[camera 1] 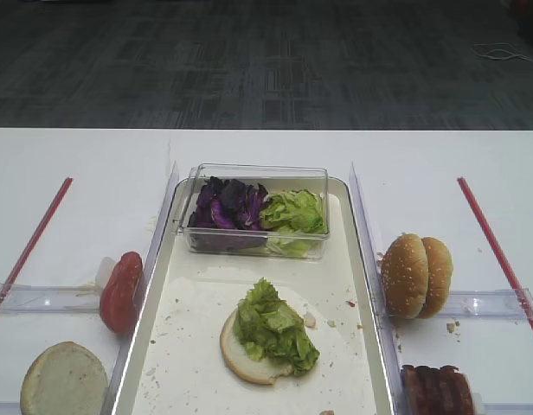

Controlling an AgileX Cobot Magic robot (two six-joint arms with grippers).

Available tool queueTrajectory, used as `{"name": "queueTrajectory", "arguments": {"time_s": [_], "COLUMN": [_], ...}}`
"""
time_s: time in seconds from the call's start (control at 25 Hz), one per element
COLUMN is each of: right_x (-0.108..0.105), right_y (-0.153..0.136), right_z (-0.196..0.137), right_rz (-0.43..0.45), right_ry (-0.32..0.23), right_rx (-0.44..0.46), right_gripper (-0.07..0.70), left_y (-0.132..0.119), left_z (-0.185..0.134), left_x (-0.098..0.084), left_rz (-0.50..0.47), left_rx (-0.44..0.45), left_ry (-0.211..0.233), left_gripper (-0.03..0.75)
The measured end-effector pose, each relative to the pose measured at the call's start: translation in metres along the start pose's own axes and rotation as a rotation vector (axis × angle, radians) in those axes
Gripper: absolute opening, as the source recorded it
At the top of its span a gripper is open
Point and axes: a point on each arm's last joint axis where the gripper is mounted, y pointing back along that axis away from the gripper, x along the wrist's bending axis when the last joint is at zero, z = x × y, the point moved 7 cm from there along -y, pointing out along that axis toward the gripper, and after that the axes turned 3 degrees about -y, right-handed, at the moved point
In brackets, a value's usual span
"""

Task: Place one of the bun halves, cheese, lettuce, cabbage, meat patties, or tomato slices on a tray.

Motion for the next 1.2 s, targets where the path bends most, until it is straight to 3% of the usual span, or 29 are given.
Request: {"name": "queueTrajectory", "arguments": {"time_s": [1.2], "right_x": [0.0], "right_y": [0.0], "right_z": [0.0], "right_rz": [0.0], "right_ry": [-0.005], "right_rx": [0.0], "right_gripper": [0.689], "left_y": [0.0], "left_z": [0.0], "left_x": [0.0], "left_rz": [0.0], "left_rx": [0.0], "left_ry": [0.0], "left_gripper": [0.599]}}
